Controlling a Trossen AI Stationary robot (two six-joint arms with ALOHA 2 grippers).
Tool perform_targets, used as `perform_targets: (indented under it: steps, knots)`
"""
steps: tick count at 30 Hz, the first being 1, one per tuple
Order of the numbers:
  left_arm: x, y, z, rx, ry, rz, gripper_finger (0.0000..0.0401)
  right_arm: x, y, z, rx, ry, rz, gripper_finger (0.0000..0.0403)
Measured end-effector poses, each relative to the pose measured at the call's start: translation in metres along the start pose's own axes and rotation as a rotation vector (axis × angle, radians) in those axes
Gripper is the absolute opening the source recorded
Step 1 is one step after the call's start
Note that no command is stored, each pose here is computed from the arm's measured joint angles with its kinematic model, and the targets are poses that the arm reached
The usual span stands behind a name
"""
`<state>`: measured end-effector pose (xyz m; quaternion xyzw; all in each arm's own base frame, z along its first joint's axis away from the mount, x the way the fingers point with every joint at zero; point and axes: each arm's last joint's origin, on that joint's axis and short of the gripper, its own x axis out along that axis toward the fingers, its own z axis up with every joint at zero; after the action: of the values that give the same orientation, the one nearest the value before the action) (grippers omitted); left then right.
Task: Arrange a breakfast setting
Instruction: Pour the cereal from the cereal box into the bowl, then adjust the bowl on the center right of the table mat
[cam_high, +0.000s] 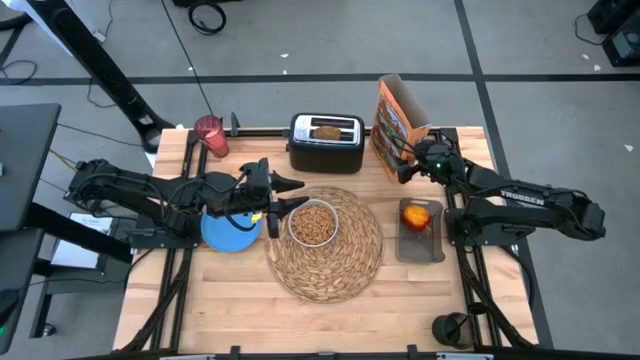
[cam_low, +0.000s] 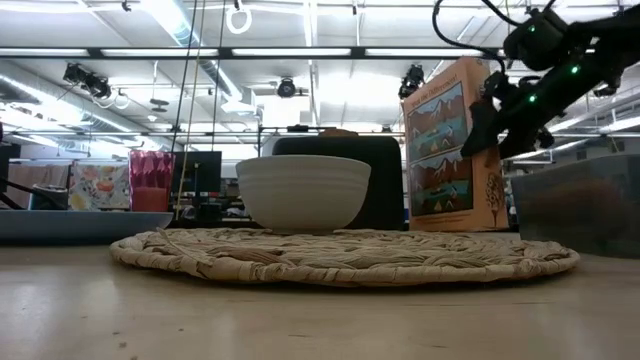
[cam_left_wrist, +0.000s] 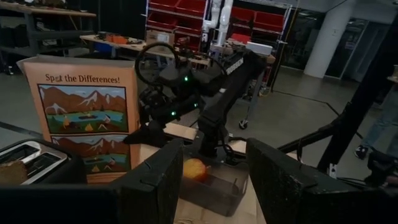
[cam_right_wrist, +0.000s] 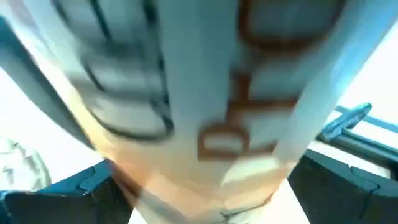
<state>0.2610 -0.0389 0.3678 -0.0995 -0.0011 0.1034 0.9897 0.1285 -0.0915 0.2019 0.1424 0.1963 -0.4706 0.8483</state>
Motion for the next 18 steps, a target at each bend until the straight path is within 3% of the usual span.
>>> perform_targets:
  steps: [18]
  knots:
    - [0.000, -0.001, 0.000, 0.008, 0.008, -0.028, 0.0181, -0.055, 0.007, 0.043, -0.024, 0.129, 0.088, 0.0373]
